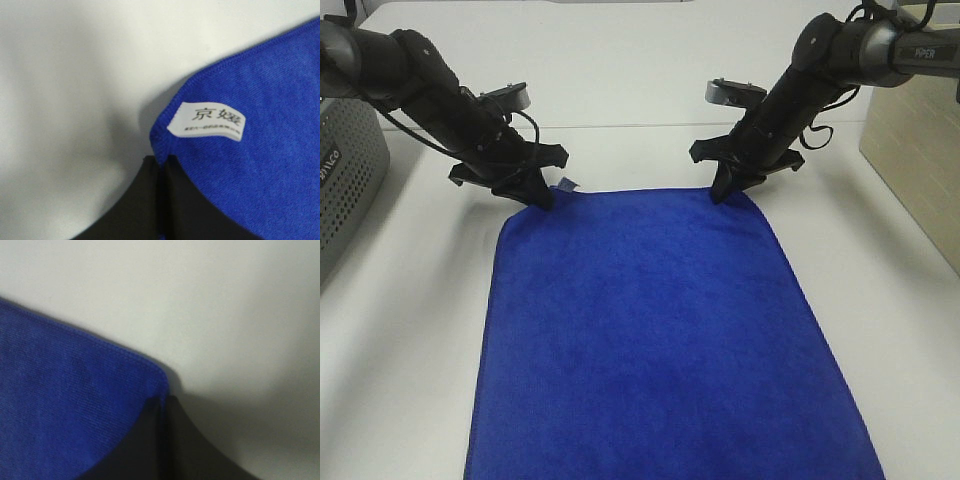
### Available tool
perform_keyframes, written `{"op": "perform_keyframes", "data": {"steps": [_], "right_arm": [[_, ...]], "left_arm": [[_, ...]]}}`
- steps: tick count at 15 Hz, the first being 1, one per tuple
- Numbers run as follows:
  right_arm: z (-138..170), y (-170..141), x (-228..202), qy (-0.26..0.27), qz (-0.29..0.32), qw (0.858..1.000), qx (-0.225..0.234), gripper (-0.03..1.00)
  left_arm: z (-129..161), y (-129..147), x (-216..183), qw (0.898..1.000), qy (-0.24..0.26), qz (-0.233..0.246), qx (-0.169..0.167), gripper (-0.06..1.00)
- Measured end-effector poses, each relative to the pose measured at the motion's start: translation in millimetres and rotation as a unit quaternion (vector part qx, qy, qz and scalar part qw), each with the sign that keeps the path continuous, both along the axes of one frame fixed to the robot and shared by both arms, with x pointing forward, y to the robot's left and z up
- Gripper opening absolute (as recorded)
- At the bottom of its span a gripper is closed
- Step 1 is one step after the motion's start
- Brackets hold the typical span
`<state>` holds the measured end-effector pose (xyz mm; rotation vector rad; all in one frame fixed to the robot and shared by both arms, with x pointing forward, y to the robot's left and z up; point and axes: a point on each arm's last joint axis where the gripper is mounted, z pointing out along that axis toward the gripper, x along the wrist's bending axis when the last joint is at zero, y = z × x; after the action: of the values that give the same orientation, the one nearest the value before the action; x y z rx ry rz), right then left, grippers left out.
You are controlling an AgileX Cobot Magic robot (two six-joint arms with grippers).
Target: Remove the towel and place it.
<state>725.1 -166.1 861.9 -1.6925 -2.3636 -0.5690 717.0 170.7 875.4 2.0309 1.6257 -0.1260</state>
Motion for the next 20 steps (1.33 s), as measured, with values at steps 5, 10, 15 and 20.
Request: {"op": "perform_keyframes", "data": {"steps": [5,10,15,20], "right_arm": [[6.6,-4.5,1.1,-0.023,0.029,0.999,-0.029,0.00],[30.0,-6.4,19.5,-0.104,0.036,0.993,-0.051,0.00],[53.6,-5.1,39.7,-0.204,0.022,0.978,-0.047,0.00],[51.5,-6.1,53.5,-0.276,-0.001,0.960,-0.051,0.00]], "left_arm": [[0.2,0.3,1.4,1.000,-0.013,-0.008,0.005,0.00],[17.1,0.2,17.6,0.997,-0.079,0.001,0.014,0.00],[42.7,2.0,39.2,0.984,-0.176,0.020,0.026,0.00],[51.2,7.0,51.3,0.964,-0.260,0.034,0.051,0.00]]}}
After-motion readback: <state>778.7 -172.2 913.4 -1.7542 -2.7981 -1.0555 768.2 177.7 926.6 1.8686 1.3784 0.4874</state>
